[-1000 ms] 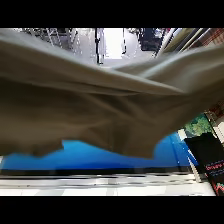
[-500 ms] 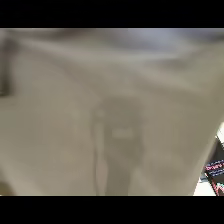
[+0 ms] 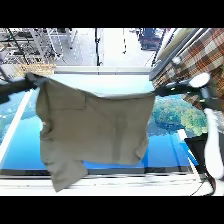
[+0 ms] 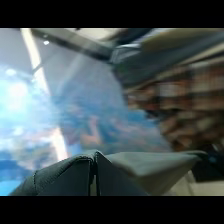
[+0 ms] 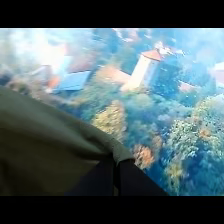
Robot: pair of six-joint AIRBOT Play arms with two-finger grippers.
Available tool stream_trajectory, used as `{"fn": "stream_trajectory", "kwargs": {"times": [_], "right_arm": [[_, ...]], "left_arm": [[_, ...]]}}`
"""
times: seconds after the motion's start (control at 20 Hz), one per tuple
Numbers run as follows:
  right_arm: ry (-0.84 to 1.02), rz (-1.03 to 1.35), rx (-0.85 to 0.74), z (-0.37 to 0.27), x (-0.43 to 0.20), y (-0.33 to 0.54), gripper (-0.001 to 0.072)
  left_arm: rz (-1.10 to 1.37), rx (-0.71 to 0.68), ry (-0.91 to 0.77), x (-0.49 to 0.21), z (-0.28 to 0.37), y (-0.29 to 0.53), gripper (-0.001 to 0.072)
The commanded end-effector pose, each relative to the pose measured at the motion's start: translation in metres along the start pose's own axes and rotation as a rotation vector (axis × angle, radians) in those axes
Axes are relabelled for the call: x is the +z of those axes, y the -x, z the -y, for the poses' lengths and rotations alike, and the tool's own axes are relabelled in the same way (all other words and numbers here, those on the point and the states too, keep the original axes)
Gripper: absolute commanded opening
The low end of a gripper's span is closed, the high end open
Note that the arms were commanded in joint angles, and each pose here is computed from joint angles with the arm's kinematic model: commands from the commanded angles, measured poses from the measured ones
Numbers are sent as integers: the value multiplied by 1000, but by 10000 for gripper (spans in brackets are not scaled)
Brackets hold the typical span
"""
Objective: Fold the clothes and pants, and hang the long-sleeved shirts on hangers.
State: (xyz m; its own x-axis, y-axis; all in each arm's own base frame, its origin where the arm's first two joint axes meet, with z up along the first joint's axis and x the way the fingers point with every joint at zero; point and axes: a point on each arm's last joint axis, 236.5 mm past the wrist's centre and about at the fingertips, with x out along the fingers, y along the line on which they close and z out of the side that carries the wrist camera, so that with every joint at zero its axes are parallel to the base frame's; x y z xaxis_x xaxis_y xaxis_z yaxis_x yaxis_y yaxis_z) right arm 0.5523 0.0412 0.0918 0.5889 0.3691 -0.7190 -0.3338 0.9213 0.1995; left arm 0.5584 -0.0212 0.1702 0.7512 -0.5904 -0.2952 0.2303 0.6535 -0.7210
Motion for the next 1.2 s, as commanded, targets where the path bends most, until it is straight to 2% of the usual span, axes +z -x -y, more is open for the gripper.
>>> {"fn": "stream_trajectory", "kwargs": {"times": [0.0,0.1,0.25,0.4,0.7,0.75,0.8,0.85,0.9,0.95,1.0,1.15], "right_arm": [[-97,5,-87,49,-29,-96,13],[-116,3,-84,52,-35,-108,13],[-98,-43,-59,44,-42,-102,13],[-100,-195,24,23,-75,-95,13],[-114,-411,139,-6,-124,-80,16],[-140,-418,148,-9,-125,-80,58],[-182,-441,150,-12,-128,-77,354],[-206,-488,167,-15,-138,-69,588],[-214,-540,192,-19,-147,-58,495],[-222,-594,216,-23,-158,-44,489],[-226,-630,233,-29,-166,-33,489],[-206,-640,244,-52,-184,1,485]], "left_arm": [[30,166,186,-30,-124,-58,6],[38,166,262,-37,-148,-63,6],[12,141,302,-38,-149,-50,6],[-106,90,361,-58,-145,-29,5],[-353,222,399,-116,-172,5,8],[-359,221,398,-117,-172,5,90],[-362,214,401,-117,-170,5,332],[-388,199,404,-120,-165,11,450],[-424,186,411,-125,-160,20,450],[-472,187,411,-132,-158,33,446],[-550,234,414,-146,-161,53,394],[-694,444,391,-194,-171,108,395]]}}
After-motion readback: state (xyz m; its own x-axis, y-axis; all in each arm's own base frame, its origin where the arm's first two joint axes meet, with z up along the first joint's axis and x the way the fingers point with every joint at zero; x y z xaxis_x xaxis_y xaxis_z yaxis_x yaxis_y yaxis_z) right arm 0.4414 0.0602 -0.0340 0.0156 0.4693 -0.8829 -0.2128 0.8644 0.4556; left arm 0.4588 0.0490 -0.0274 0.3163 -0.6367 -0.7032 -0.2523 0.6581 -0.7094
